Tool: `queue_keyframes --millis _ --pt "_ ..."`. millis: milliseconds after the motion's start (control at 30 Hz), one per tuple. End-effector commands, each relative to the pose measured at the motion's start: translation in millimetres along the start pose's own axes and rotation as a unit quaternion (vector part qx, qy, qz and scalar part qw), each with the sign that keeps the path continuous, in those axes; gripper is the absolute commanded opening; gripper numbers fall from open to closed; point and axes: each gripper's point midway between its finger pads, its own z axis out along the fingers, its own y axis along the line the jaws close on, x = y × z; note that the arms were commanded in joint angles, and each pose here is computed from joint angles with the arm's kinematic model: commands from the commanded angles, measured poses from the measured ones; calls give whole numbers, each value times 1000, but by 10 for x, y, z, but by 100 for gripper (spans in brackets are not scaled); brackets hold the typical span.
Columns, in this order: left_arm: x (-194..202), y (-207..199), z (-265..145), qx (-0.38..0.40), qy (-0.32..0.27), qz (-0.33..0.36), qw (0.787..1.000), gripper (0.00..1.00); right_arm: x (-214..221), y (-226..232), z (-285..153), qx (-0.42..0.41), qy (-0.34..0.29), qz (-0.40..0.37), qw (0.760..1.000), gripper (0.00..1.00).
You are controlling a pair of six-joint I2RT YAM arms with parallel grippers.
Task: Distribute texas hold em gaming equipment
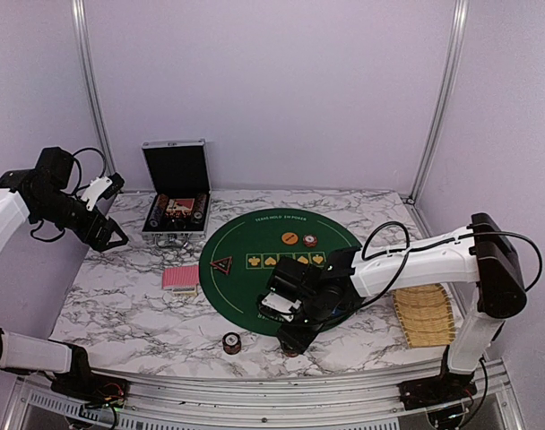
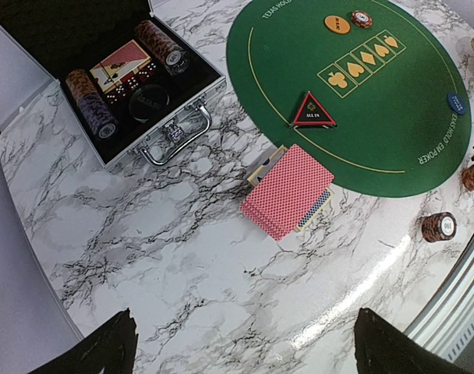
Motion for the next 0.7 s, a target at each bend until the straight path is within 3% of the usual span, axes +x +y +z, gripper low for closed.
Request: queue_keyframes --millis 0,467,667 --pt "51 -54 -11 10 8 2 1000 99 -34 46 32 -9 -3 -3 1000 52" --pt "55 -41 -29 4 9 7 1000 99 -58 84 -68 -16 -5 -8 1000 19" --pt "57 -39 -36 2 9 8 1000 99 -166 118 -204 -18 -13 -14 1000 12"
